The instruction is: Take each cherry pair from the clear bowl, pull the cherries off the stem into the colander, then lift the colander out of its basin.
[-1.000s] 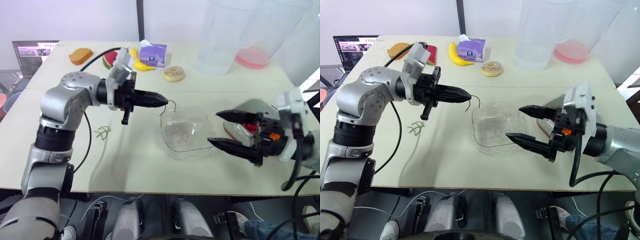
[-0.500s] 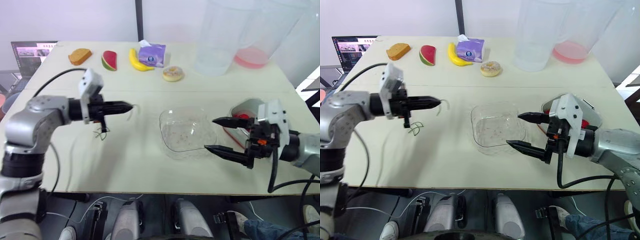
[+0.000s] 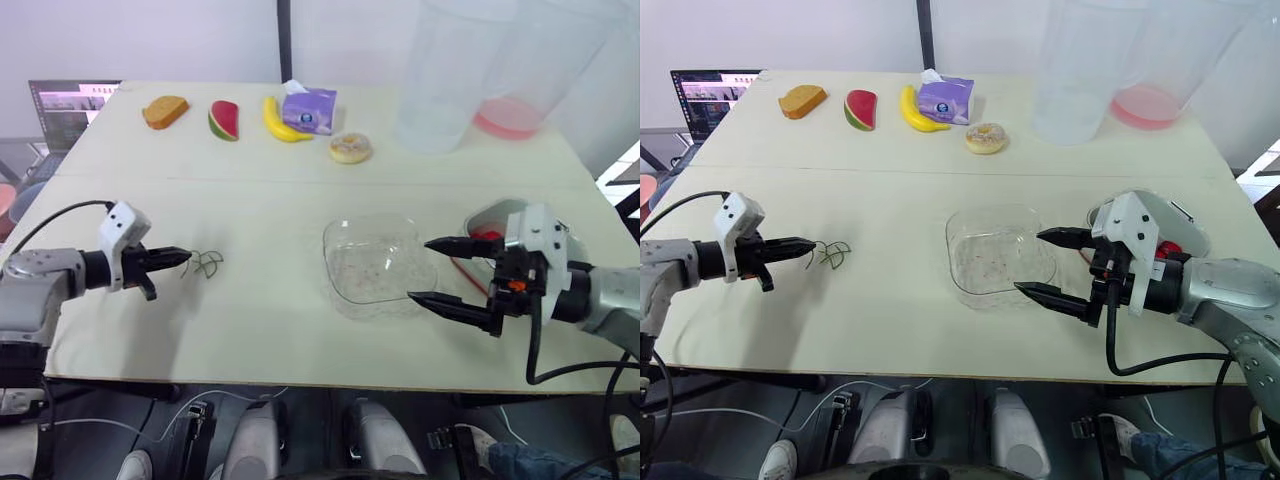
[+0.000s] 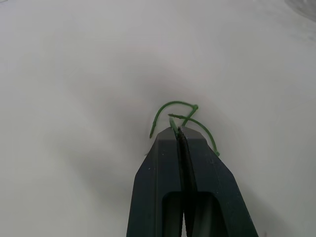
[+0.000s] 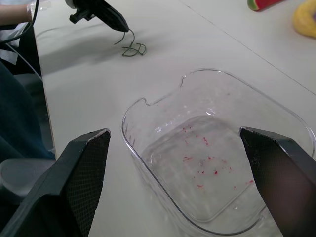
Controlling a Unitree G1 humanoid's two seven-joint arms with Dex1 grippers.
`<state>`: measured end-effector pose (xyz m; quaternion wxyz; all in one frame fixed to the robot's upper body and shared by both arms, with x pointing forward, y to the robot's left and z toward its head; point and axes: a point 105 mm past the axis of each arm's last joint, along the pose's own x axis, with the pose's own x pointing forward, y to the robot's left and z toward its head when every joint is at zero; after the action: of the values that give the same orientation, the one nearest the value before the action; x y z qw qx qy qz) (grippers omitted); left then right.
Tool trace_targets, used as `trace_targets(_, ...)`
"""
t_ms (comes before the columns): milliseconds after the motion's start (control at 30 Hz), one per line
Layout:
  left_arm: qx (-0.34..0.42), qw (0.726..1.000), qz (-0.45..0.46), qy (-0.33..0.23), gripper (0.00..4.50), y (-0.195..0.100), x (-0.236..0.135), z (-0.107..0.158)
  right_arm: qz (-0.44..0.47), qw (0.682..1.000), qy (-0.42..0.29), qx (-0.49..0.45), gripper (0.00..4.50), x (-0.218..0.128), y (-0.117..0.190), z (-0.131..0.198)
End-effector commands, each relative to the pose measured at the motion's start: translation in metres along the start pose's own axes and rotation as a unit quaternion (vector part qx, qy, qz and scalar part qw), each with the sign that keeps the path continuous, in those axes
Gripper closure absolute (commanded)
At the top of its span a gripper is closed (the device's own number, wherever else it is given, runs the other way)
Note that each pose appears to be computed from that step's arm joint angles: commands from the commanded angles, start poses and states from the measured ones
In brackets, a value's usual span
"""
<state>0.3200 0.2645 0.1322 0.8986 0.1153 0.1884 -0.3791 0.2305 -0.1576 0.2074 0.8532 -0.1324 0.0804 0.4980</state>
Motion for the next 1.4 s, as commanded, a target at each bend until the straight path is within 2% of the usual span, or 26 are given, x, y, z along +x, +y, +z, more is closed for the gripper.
trace_targets(33, 0.018, 1.0, -0.006, -0.019, 3.61, 0.0, -0.002, 0.014, -0.005, 1.0, -0.007, -0.02, 0.0, -0.004, 0.0, 0.01)
trace_targets(267, 0.037, 0.999, -0.02, -0.023, 0.03, -0.001, -0.004, 0.025, -0.01, 1.0, -0.006, -0.017, 0.0, -0.004, -0.001, 0.01)
trace_targets(433, 0.083, 0.993, -0.05, -0.063, 0.03, -0.013, -0.001, 0.062, -0.017, 1.0, -0.003, -0.013, 0.0, -0.005, -0.003, 0.008)
trace_targets(567, 0.108, 0.979, -0.132, -0.115, 0.03, -0.047, 0.001, 0.103, -0.029, 1.0, 0.006, 0.003, 0.0, -0.008, -0.005, 0.005)
trace_targets(667, 0.116, 0.963, -0.2, -0.141, 0.03, -0.08, -0.001, 0.122, -0.042, 0.999, 0.012, 0.015, 0.0, -0.01, -0.006, 0.003)
trace_targets(800, 0.139, 0.948, -0.249, -0.145, 0.03, -0.107, -0.008, 0.119, -0.075, 0.996, 0.026, 0.041, 0.0, -0.017, -0.01, -0.005)
trace_targets(1033, 0.144, 0.941, -0.272, -0.142, 0.03, -0.119, -0.013, 0.114, -0.199, 0.975, 0.052, 0.08, 0.0, -0.062, -0.021, -0.023)
trace_targets(1267, 0.139, 0.939, -0.275, -0.15, 0.03, -0.122, -0.009, 0.114, -0.217, 0.971, 0.049, 0.083, 0.0, -0.062, -0.012, -0.026)
trace_targets(1400, 0.14, 0.938, -0.279, -0.15, 0.03, -0.123, -0.008, 0.113, -0.261, 0.96, 0.071, 0.074, 0.0, -0.068, -0.034, -0.028)
